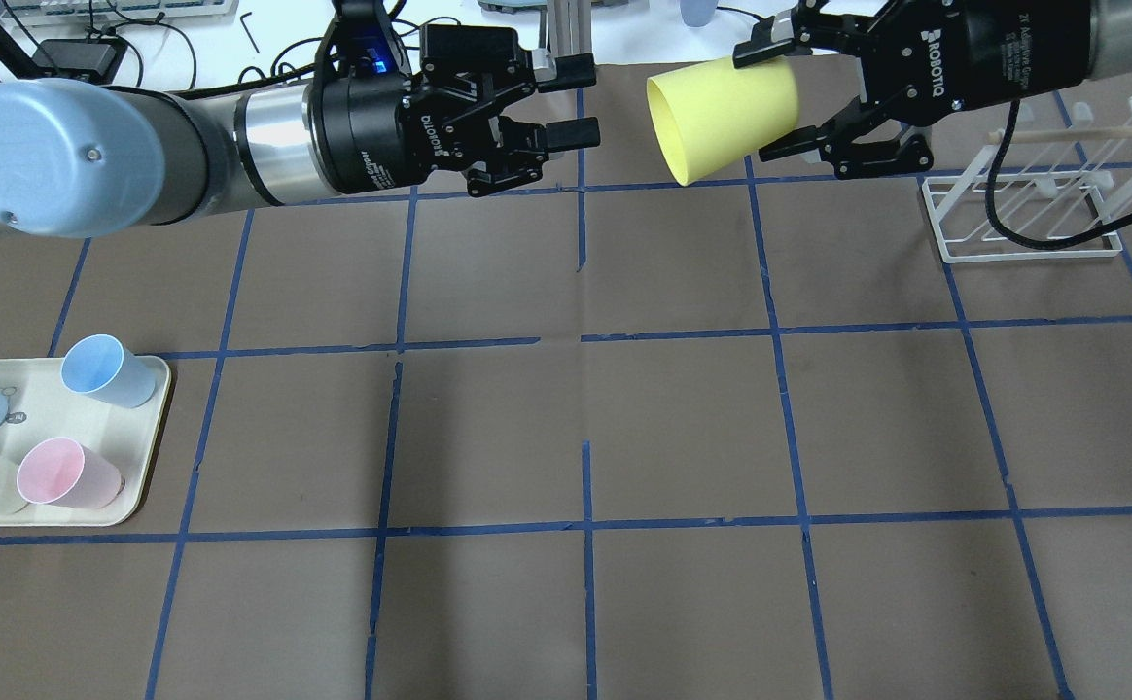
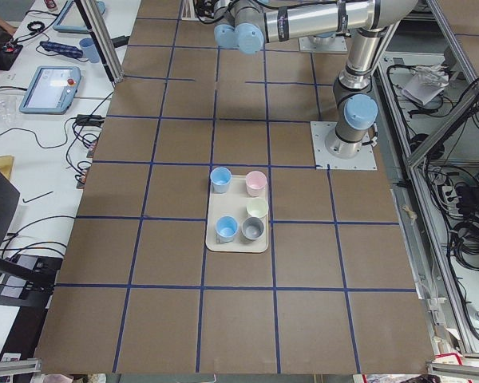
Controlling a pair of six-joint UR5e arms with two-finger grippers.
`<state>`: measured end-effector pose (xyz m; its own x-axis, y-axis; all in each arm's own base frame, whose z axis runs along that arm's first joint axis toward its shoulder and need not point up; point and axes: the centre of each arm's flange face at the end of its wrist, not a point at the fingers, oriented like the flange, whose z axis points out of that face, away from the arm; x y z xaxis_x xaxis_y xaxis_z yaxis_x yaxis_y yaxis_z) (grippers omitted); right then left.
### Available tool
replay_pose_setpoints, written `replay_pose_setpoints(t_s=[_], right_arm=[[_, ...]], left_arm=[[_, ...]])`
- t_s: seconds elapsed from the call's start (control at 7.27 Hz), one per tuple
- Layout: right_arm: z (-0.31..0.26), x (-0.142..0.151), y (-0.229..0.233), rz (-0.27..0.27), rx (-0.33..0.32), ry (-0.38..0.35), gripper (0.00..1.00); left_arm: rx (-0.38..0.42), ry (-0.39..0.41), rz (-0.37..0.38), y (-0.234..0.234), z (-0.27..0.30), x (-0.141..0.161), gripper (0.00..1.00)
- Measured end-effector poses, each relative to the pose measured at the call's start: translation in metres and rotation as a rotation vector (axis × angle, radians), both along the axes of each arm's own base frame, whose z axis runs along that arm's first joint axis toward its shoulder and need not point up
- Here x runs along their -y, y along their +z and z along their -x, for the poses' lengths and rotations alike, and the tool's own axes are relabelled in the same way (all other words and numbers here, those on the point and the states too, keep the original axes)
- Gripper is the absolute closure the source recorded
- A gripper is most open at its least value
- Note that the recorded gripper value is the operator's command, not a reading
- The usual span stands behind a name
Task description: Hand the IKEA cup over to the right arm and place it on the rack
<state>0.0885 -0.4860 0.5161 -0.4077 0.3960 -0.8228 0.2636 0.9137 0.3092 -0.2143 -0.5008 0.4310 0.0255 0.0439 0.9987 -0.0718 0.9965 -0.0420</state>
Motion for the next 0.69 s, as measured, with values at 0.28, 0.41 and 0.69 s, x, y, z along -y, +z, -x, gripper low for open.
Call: replay_pose_setpoints(t_s=[0.28, 0.41, 0.69], right_arm=[[0.012, 0.004, -0.002, 0.055, -0.197, 0.037, 0.67], [0.019, 0.006, -0.004, 0.097, -0.323, 0.057, 0.77], [0.034, 0.006, -0.013, 0.146, -0.569, 0.128, 0.85]], left_arm=[[0.045, -0.014, 0.010, 0.003, -0.018, 0.001, 0.37], [0.105, -0.043, 0.017, 0.004, -0.036, 0.002, 0.36], [0.296, -0.133, 0.035, 0.000, -0.074, 0.007, 0.34]])
